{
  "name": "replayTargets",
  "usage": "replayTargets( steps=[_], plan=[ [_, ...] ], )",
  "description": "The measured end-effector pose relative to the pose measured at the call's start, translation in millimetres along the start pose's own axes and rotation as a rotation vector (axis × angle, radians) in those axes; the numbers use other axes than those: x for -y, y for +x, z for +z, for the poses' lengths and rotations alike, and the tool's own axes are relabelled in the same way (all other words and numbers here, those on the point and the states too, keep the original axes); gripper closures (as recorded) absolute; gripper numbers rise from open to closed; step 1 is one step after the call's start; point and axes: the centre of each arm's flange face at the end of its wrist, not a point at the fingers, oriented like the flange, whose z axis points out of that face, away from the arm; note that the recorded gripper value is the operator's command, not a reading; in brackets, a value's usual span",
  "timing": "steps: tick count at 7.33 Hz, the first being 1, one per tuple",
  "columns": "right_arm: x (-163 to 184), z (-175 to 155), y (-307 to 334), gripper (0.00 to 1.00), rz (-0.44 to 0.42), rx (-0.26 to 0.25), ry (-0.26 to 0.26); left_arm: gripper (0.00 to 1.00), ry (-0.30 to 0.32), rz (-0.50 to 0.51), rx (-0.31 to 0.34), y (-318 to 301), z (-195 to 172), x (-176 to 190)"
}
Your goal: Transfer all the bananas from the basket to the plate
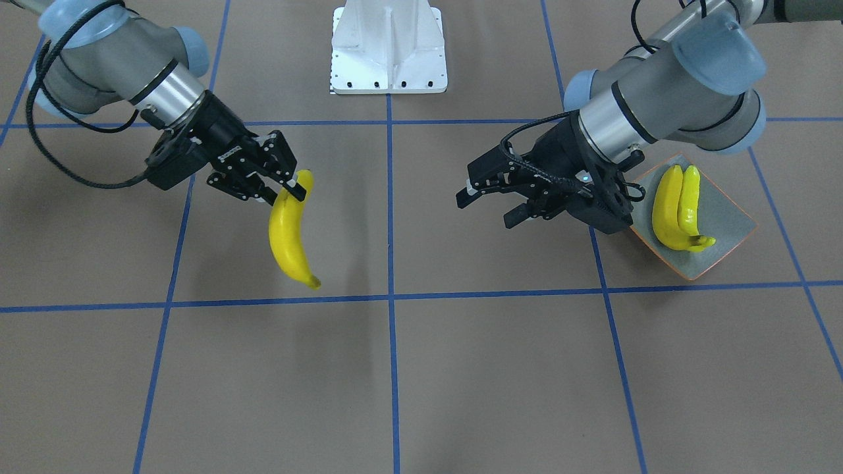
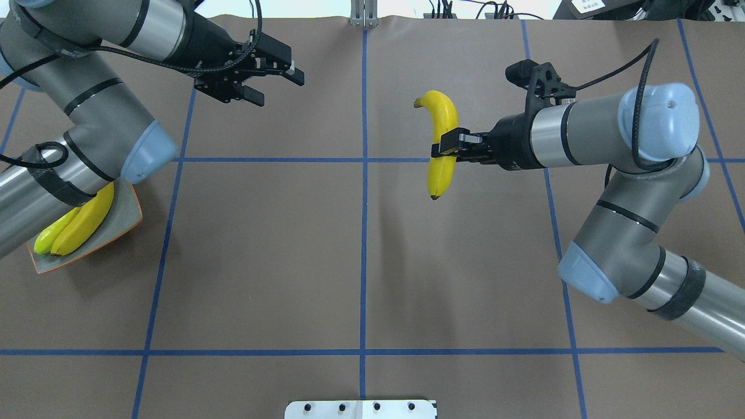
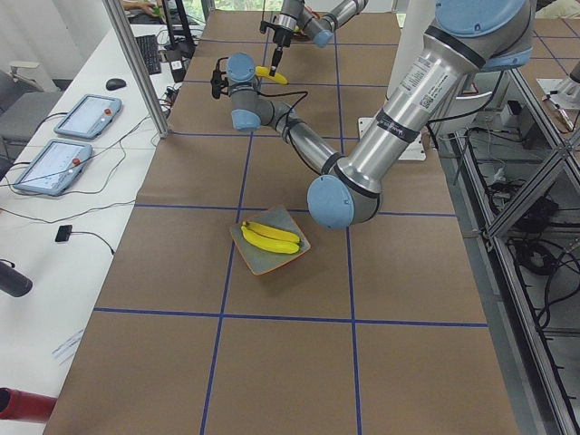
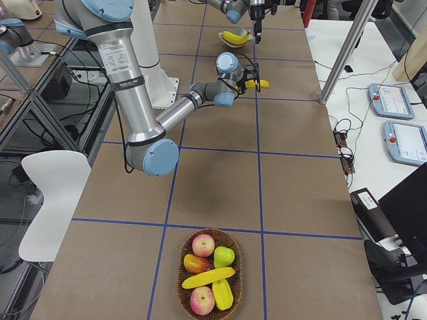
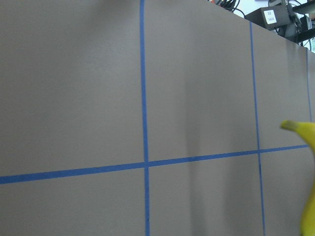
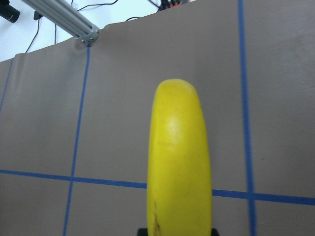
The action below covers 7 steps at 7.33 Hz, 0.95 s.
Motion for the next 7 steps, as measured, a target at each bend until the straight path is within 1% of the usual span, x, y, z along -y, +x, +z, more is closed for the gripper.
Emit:
replayTargets(
  steps=[2,4,5,7],
  plan=[
    [-17,0,-19,1.0,0.013,0.034,-0.005,0.02,-0.005,-0.021,-0.025,33,13,-5],
    [-25,-7,-33,1.0,0.016,0.064,-0.003,0.02,0.008,-0.04,-0.037,53,34,-16],
    [-28,-8,-39,1.0,0.025,0.073,0.007,0.02,0.011,-0.075,-0.048,66,45,-21],
    [-32,-7,-45,1.0,0.046,0.081,0.021,0.02,0.003,-0.128,-0.065,83,56,-29]
  ],
)
